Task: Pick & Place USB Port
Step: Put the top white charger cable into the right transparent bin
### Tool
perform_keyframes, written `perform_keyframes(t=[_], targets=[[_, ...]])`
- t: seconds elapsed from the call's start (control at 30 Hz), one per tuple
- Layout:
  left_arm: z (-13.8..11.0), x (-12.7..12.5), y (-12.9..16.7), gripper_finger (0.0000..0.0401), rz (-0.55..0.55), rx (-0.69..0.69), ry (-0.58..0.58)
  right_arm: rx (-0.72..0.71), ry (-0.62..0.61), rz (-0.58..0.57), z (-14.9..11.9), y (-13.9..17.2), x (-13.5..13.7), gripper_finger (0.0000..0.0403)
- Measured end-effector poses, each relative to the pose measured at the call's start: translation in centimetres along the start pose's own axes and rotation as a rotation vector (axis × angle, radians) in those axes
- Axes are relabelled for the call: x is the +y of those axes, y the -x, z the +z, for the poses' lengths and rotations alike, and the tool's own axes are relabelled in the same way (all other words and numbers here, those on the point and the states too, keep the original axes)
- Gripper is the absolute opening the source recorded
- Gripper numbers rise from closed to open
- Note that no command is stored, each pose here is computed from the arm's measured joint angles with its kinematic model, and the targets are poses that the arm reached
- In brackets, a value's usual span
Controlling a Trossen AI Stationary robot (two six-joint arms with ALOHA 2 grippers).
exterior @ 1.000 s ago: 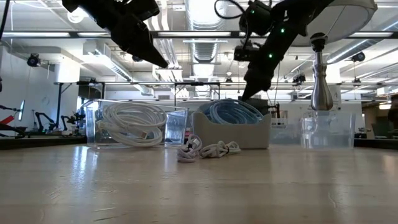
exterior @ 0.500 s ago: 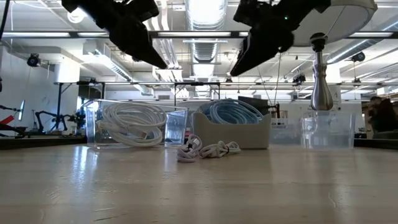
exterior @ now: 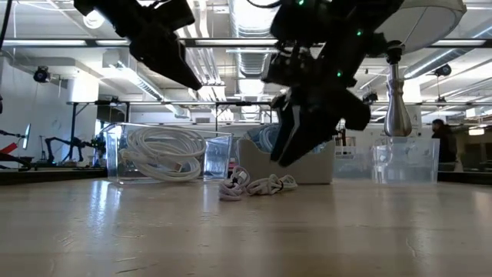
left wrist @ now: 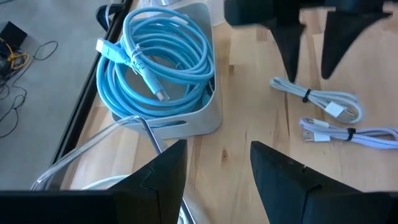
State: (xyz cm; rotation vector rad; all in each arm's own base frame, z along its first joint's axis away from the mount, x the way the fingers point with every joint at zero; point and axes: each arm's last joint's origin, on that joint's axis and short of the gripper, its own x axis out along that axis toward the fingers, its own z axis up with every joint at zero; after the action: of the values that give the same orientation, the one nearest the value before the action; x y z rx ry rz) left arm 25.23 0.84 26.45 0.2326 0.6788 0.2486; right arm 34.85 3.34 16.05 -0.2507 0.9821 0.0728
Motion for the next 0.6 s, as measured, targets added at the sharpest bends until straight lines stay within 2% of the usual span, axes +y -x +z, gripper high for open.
perform_keyframes(t=[0.23, 0.4, 0.5, 0.6], targets=[[-0.2, 0.0, 0.0, 0.0181, -0.003, 0.024, -0.002, 0.069, 0.061, 0.061, 0.6, -3.7, 0.5, 0.0178], [-0.3, 0.0, 0.0, 0.0181, -0.003, 0.028, -0.001, 0.156, 0.069, 0.089, 1.1, -5.0, 0.5, 0.0176], [-0.3, 0.0, 0.0, 0.0181, -0.003, 0.032, -0.002, 0.209, 0.048, 0.096, 1.3, -5.3, 0.6, 0.0162], [-0.4, -0.1, 0.0, 0.0181, -0.004, 0.034, -0.002, 0.248, 0.021, 0.102, 1.7, -5.1, 0.5, 0.013]])
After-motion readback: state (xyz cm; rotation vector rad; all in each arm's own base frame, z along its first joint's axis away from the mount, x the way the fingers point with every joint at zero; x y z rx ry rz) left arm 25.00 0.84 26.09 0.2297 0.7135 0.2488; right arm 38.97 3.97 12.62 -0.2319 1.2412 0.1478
